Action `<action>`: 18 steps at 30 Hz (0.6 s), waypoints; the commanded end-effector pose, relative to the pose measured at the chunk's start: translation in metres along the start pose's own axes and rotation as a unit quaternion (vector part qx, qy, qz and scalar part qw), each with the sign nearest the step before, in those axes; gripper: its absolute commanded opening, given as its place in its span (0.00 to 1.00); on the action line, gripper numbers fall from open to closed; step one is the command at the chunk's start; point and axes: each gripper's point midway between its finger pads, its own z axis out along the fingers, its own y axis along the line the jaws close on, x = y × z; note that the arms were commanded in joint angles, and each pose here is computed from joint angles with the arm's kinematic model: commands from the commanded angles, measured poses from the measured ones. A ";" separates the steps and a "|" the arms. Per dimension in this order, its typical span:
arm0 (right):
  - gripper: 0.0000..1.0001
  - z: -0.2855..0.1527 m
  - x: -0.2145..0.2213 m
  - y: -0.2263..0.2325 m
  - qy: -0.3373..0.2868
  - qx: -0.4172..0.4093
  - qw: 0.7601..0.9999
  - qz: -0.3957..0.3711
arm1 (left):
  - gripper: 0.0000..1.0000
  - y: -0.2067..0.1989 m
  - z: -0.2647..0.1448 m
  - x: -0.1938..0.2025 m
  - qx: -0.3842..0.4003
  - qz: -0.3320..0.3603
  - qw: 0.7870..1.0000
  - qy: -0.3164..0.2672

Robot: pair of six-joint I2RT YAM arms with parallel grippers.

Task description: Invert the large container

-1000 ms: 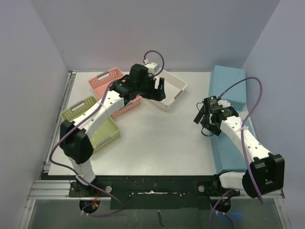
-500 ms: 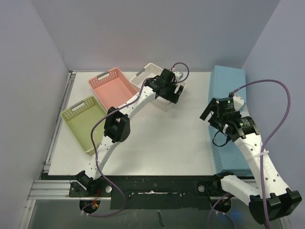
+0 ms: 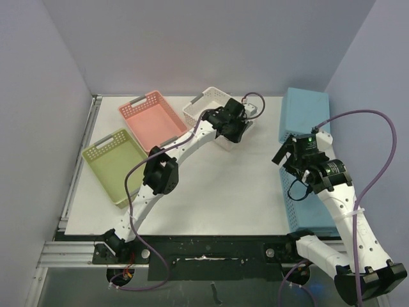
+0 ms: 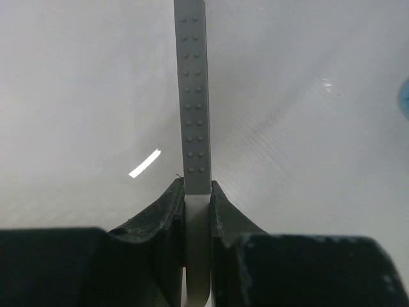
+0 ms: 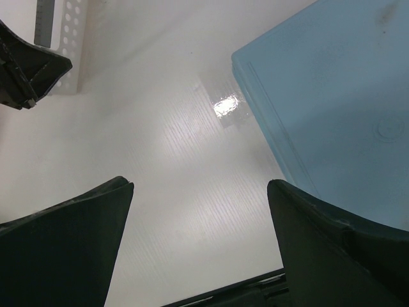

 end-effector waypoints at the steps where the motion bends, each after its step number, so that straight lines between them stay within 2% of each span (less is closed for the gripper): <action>1: 0.90 -0.019 -0.030 0.002 -0.054 -0.006 0.998 0.028 | 0.00 -0.067 -0.104 -0.093 0.114 0.013 0.985 -0.127; 5: 0.89 -0.034 -0.047 0.004 -0.081 -0.015 0.996 0.035 | 0.00 -0.089 -0.181 -0.132 0.195 -0.011 0.963 -0.188; 9: 0.89 -0.054 -0.068 0.003 -0.122 -0.024 0.991 0.052 | 0.00 -0.091 -0.261 -0.161 0.302 -0.065 0.920 -0.240; 11: 0.89 -0.067 -0.078 0.003 -0.147 -0.036 0.987 0.063 | 0.00 -0.086 -0.285 -0.165 0.340 -0.099 0.900 -0.255; 14: 0.89 -0.076 -0.086 -0.002 -0.170 -0.037 0.982 0.069 | 0.00 -0.088 -0.333 -0.173 0.414 -0.130 0.851 -0.295; 15: 0.89 -0.077 -0.087 -0.006 -0.175 -0.029 0.982 0.071 | 0.00 -0.084 -0.332 -0.168 0.435 -0.171 0.837 -0.283; 18: 0.89 -0.080 -0.087 -0.012 -0.180 -0.020 0.981 0.075 | 0.00 -0.081 -0.350 -0.164 0.503 -0.224 0.787 -0.279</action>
